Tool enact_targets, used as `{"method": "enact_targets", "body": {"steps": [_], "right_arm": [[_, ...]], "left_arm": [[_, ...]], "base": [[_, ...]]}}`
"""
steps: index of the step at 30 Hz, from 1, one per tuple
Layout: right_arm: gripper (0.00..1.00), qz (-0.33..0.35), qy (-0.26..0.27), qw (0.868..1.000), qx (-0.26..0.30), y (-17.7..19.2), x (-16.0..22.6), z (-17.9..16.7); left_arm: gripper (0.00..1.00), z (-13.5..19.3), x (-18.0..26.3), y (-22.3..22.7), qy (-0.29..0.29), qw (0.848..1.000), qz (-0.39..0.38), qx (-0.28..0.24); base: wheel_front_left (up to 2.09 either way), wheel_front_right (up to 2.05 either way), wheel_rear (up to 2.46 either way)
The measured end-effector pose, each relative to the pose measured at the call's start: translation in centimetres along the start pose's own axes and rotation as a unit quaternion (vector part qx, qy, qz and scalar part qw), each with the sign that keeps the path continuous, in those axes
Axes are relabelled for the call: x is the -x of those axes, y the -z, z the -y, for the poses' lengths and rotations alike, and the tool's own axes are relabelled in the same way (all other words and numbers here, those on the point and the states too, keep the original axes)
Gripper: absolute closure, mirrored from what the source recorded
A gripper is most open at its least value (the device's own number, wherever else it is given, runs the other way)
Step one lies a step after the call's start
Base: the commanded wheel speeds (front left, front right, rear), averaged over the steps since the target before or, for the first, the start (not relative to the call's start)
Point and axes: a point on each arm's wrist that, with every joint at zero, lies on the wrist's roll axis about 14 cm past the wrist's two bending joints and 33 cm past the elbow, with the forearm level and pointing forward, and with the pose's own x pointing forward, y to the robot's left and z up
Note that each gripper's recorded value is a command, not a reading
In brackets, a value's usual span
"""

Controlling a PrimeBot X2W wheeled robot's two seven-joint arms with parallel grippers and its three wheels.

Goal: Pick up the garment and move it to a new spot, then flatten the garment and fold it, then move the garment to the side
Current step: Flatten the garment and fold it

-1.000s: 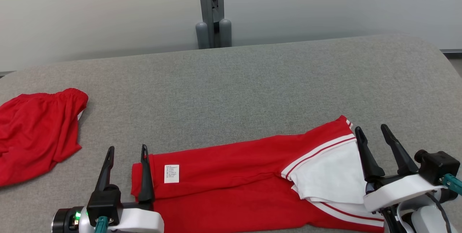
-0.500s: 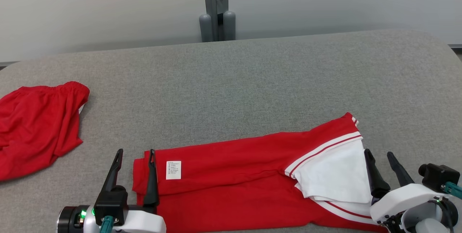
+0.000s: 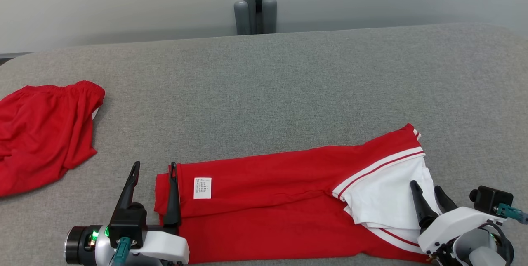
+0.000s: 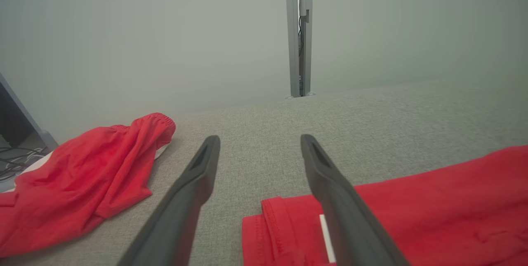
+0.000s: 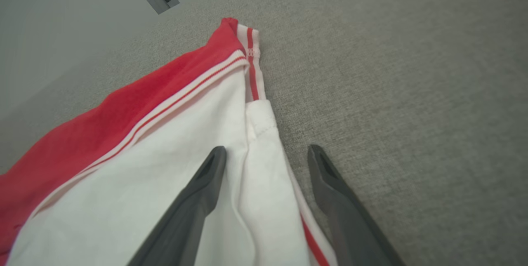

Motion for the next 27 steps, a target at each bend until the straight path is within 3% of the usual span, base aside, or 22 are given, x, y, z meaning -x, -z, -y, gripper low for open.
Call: {"method": "enact_targets", "body": {"steps": [5, 6, 8, 9, 10, 11, 20, 27], "right_arm": [[0.00, -0.007, -0.008, 1.000, -0.001, 0.4, -0.5, -0.7], [0.12, -0.009, -0.011, 1.000, -0.002, 0.5, -0.6, -0.9], [0.64, -0.014, -0.014, 1.000, -0.002, 0.7, -0.7, -1.1], [0.64, -0.014, -0.016, 1.000, -0.002, 0.7, -0.8, -1.2], [0.91, -0.017, -0.018, 1.000, -0.001, 0.8, -0.8, -1.3], [1.00, -0.019, -0.020, 1.000, -0.001, 1.0, -0.9, -1.5], [1.00, -0.010, -0.016, 1.000, 0.009, 0.2, -1.1, -0.7], [1.00, 0.015, 0.007, 0.999, 0.029, -3.1, -1.3, 1.9]], "left_arm": [[0.00, -0.2, -0.2, 0.0, -0.002, 1.000, 0.000, -0.004], [0.00, -0.2, -0.3, 0.0, -0.002, 1.000, 0.001, -0.004], [0.00, -0.1, -0.5, -0.1, -0.001, 1.000, 0.002, -0.003], [0.00, -0.1, -0.5, 0.0, 0.000, 1.000, 0.002, -0.004], [0.00, -0.1, -0.5, 0.0, 0.000, 1.000, 0.001, -0.004], [0.00, -0.1, -0.5, 0.1, 0.000, 1.000, 0.000, -0.003], [0.00, 0.0, -0.5, 0.3, 0.001, 1.000, -0.004, -0.003], [0.00, 0.0, -0.3, 0.2, 0.002, 1.000, -0.003, -0.002]], "base": [[0.00, 0.00, 0.00], [0.00, 0.00, 0.00], [0.00, 0.00, 0.00], [0.00, 0.00, 0.00], [0.00, 0.00, 0.00], [0.00, 0.00, 0.00], [0.00, 0.00, 0.00], [0.00, 0.00, 0.00]]}}
